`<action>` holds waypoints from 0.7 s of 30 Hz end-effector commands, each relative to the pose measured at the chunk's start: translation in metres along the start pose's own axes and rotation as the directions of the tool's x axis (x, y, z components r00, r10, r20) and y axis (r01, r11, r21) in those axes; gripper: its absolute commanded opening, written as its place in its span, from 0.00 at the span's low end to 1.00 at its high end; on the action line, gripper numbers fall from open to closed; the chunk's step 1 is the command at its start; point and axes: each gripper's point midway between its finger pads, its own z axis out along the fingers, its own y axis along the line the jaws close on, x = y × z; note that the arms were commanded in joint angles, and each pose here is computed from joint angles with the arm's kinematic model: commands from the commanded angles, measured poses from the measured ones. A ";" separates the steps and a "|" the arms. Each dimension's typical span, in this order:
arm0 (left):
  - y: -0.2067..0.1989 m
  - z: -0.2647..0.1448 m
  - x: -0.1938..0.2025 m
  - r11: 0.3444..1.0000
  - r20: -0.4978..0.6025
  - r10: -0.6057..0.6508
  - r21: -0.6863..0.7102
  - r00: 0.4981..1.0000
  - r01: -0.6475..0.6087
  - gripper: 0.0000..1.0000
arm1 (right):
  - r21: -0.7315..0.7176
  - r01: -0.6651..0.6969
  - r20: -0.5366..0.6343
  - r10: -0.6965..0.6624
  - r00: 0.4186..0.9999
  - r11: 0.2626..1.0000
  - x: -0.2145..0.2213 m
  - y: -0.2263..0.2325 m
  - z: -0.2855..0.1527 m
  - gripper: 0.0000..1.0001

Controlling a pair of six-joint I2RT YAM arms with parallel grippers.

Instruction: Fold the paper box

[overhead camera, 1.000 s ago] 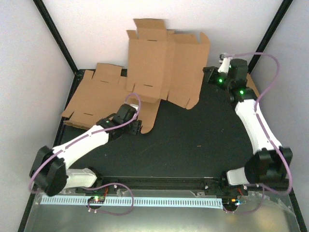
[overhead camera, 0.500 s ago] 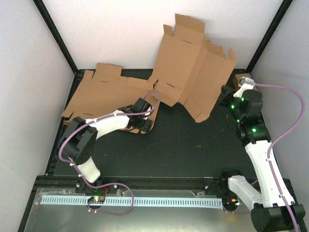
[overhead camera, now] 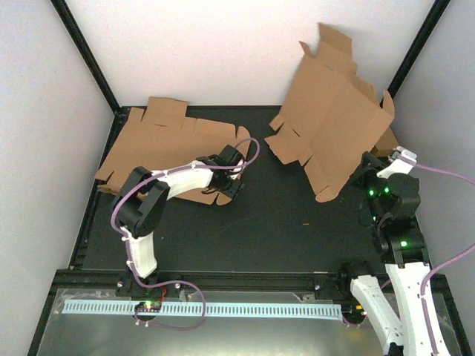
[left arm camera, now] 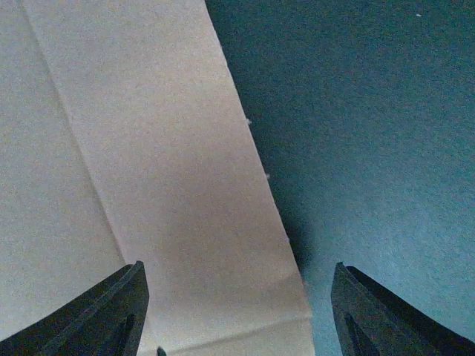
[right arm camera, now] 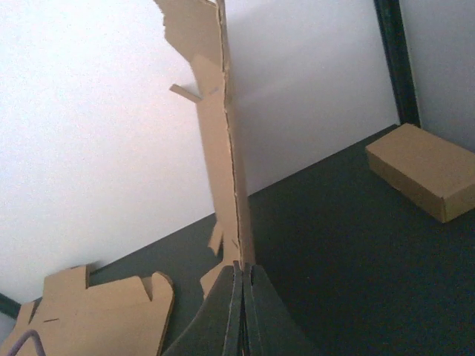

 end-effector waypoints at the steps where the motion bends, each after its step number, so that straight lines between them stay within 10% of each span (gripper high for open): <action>1: 0.007 0.008 -0.007 0.998 -0.023 0.000 -0.057 1.000 -0.002 0.70 | 0.047 -0.015 0.083 0.012 0.996 0.999 -0.021 -0.006 -0.009 0.01; 21: 0.084 0.022 -0.073 0.955 0.056 -0.241 -0.164 0.969 0.247 0.61 | -0.081 0.002 -0.035 -0.005 0.999 0.997 0.004 0.016 0.006 0.01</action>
